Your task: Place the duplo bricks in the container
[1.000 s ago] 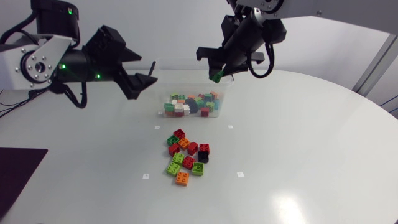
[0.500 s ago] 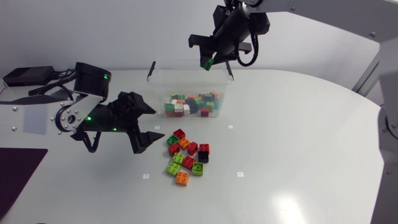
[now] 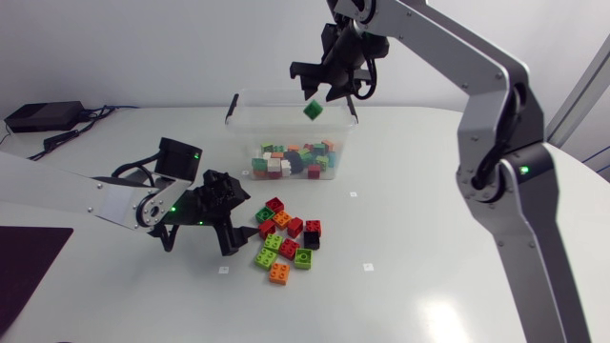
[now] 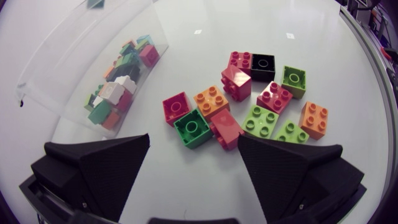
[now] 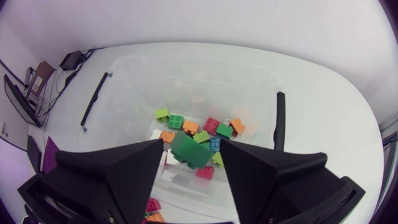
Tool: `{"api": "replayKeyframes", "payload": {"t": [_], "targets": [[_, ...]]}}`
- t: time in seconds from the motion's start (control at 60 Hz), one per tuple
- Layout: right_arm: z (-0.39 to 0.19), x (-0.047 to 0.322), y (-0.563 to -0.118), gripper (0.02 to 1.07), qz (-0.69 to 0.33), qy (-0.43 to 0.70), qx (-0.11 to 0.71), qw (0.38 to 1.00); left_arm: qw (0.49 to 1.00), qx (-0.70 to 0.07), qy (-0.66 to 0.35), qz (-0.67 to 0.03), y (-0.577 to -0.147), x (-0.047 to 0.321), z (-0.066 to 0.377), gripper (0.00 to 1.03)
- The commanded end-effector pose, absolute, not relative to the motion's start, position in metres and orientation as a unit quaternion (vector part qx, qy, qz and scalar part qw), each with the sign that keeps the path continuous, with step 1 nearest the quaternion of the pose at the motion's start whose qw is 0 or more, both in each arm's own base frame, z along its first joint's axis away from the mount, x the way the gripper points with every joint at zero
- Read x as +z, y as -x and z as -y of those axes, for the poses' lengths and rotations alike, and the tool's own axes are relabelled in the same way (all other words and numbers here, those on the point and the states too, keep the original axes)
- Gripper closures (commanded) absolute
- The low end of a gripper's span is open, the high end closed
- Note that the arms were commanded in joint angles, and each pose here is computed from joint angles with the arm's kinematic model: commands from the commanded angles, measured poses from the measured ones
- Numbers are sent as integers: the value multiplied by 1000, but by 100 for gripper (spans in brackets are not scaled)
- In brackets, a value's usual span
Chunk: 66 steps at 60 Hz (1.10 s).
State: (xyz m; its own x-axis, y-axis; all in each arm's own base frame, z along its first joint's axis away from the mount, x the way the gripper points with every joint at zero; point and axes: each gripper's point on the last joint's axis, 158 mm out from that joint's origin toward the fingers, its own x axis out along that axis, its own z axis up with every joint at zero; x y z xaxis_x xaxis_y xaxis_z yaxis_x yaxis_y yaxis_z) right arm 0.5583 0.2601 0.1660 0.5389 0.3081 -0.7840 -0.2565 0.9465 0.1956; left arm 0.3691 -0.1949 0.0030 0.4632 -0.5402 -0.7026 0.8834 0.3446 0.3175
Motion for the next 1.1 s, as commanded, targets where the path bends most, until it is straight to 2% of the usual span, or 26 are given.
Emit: {"api": "replayKeyframes", "payload": {"t": [0.0, 0.017, 0.05, 0.067, 0.15, 0.45, 0.617, 0.883, 1.083], "targets": [[-255, 165, -566, 7, -447, -21, 157, 880, 773, -461, -352, -257, -365, -14, 197, 5], [-255, 170, -566, 7, -440, -21, 159, 883, 773, -460, -353, -258, -367, -17, 197, 5], [-253, 144, -564, 7, -464, -11, 154, 872, 774, -457, -355, -259, -370, -20, 197, 5], [-252, 143, -562, 7, -467, -7, 152, 871, 774, -454, -357, -260, -371, -23, 197, 5], [-246, 175, -557, 7, -447, -2, 138, 884, 774, -453, -356, -264, -375, -31, 197, 5], [-244, 197, -503, 7, -498, -5, 147, 855, 784, -443, -345, -264, -391, -26, 200, 5], [-231, 187, -469, 7, -544, 3, 136, 828, 789, -437, -338, -269, -399, -27, 202, 5], [-219, 181, -445, 7, -549, 16, 119, 827, 788, -432, -334, -284, -398, -35, 207, 6], [-228, 154, -427, 7, -555, 33, 123, 822, 797, -425, -323, -284, -404, -32, 211, 7]]}}
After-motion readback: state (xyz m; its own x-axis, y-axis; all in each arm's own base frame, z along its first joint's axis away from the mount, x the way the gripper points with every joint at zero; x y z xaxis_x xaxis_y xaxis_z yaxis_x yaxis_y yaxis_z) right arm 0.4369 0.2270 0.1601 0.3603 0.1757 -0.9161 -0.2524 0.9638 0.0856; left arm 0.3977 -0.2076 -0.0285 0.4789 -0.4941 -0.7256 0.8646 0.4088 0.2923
